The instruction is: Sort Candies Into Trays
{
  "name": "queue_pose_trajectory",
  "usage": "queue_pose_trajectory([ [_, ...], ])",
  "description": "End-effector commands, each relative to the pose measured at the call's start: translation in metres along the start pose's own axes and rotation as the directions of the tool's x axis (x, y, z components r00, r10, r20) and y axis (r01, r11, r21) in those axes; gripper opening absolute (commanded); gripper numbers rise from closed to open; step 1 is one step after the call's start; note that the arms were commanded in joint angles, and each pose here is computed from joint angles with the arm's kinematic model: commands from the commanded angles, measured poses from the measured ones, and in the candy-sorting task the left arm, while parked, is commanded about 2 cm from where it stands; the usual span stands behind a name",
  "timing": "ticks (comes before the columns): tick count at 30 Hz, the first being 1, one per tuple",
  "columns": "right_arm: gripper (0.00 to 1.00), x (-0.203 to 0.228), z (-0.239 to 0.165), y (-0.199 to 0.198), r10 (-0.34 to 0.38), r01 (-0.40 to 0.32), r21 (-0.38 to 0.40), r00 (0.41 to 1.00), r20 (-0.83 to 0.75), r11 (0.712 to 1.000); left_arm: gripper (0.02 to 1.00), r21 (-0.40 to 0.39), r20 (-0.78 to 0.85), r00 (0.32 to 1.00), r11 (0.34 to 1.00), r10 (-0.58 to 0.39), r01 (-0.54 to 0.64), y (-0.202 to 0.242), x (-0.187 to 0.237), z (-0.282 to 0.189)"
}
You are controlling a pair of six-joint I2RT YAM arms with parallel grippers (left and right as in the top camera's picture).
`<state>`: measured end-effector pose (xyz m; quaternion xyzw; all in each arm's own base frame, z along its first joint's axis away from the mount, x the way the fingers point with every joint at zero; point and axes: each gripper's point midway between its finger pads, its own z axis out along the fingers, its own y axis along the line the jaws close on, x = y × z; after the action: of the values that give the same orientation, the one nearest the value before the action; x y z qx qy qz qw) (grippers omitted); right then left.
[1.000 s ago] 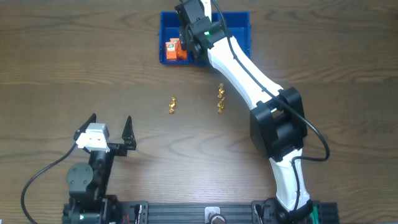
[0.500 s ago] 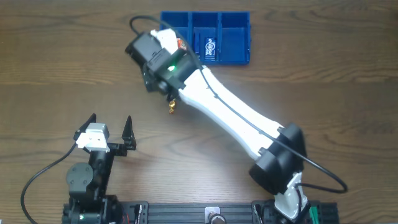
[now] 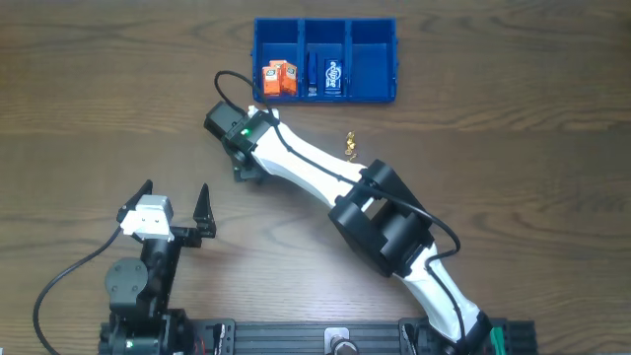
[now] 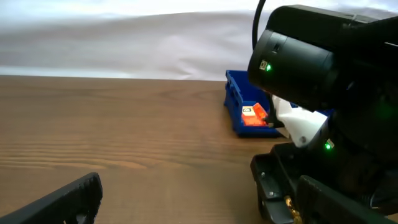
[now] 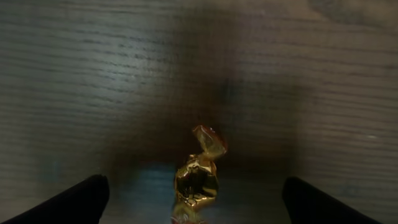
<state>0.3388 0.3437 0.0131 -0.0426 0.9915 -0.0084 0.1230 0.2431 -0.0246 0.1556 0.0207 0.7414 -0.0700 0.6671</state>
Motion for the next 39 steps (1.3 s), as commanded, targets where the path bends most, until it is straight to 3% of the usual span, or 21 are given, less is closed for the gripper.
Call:
queue_pose_trajectory([
  [1, 0.877, 0.001, 0.007, -0.004, 0.032, -0.032, 0.013, 0.999, -0.004, 0.999, 0.998, 0.018, -0.045, 0.999, 1.0, 0.006, -0.005, -0.002, 0.017, 0.001],
  [7, 0.796, 0.006, 0.017, -0.009, 0.089, -0.088, 0.018, 0.996, -0.016, 0.996, 0.996, 0.018, -0.045, 0.999, 1.0, 0.006, -0.005, -0.002, 0.016, 0.001],
  [12, 0.5, 0.004, 0.017, -0.008, 0.09, -0.09, 0.011, 0.996, -0.01, 0.996, 0.998, 0.018, -0.046, 0.999, 1.0, 0.006, -0.005, -0.002, 0.017, 0.001],
  [17, 0.308, 0.003, 0.017, -0.007, 0.091, -0.091, 0.006, 0.996, -0.005, 0.996, 0.998, 0.018, -0.045, 0.999, 1.0, 0.006, -0.005, -0.002, 0.016, 0.001],
  [25, 0.178, -0.01, 0.006, -0.007, 0.095, -0.095, 0.0, 0.994, 0.05, 0.995, 0.998, 0.018, -0.045, 0.999, 1.0, 0.006, -0.005, -0.002, 0.016, 0.001],
  [28, 0.165, -0.034, -0.051, -0.031, 0.079, -0.089, 0.045, 0.981, 0.178, 0.995, 0.998, 0.018, -0.046, 0.999, 1.0, 0.006, -0.005, -0.002, 0.017, 0.001],
  [30, 0.165, -0.068, -0.115, -0.071, 0.085, -0.125, 0.096, 0.935, 0.345, 0.988, 0.998, 0.018, -0.046, 0.999, 1.0, 0.006, -0.005, -0.002, 0.017, 0.001],
  [33, 0.172, -0.123, -0.179, -0.138, 0.077, -0.171, 0.134, 0.849, 0.523, 0.976, 0.998, 0.018, -0.046, 0.999, 1.0, 0.006, -0.005, -0.002, 0.017, 0.001],
  [36, 0.176, -0.166, -0.19, -0.189, 0.068, -0.202, 0.162, 0.802, 0.594, 0.966, 0.998, 0.018, -0.046, 0.999, 1.0, 0.006, -0.005, -0.002, 0.017, 0.001],
  [39, 0.178, -0.189, -0.179, -0.214, 0.097, -0.197, 0.106, 0.8, 0.592, 0.975, 0.996, 0.018, -0.046, 0.999, 1.0, 0.006, -0.005, -0.002, 0.017, 0.001],
])
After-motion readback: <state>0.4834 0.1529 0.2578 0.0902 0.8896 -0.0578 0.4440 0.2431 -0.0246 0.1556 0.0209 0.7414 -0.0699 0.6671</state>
